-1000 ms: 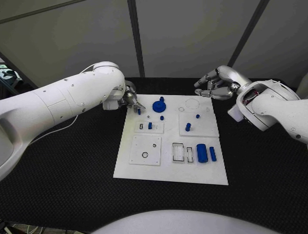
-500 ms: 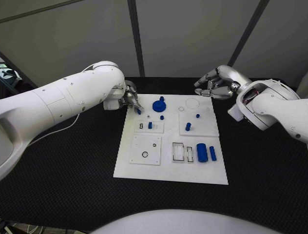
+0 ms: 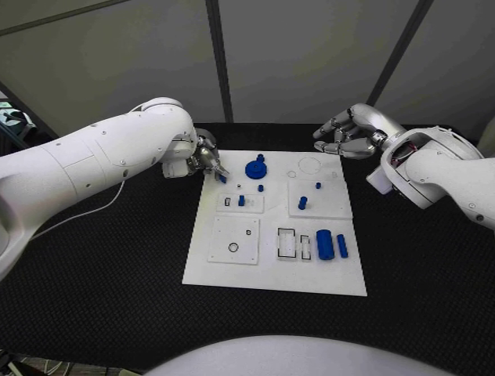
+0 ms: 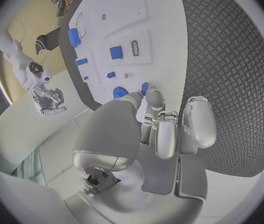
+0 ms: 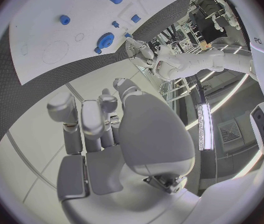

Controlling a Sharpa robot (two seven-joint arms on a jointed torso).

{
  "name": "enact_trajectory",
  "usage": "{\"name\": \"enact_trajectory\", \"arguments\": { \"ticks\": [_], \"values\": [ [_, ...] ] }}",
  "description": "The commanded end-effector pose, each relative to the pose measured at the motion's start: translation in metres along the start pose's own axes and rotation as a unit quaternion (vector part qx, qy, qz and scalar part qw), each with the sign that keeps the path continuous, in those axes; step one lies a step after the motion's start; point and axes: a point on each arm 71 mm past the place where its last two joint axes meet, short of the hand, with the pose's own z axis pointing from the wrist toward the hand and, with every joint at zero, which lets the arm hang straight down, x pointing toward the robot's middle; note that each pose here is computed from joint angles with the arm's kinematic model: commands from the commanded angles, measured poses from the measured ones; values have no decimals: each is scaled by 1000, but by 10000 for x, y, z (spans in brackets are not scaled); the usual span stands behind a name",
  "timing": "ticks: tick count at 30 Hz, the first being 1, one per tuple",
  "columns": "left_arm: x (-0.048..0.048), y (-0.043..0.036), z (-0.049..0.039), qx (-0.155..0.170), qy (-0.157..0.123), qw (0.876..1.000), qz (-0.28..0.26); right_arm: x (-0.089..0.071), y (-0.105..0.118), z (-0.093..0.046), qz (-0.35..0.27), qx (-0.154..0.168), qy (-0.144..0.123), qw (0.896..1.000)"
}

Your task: Assemble the parts on the task board

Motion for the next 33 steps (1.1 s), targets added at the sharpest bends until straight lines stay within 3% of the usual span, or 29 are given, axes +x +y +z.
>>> {"name": "enact_trajectory", "arguments": {
  "ticks": [1, 10, 16, 26, 33],
  "values": [
    [16, -28, -66, 37, 2, 998, -44, -11, 6, 1, -1, -3, 0, 1000],
    [107, 11, -306, 76, -6, 994, -73, -27, -18, -6, -1, 0, -2, 1000],
    [255, 38, -451, 92, -9, 994, -66, -29, -22, -5, -1, 1, -3, 1000],
    [445, 86, -453, 79, -25, 997, -8, -25, -19, 1, -1, 0, -3, 1000],
    [465, 106, -429, 63, -52, 996, 23, -29, -24, -3, -1, 1, -3, 1000]
  ]
}}
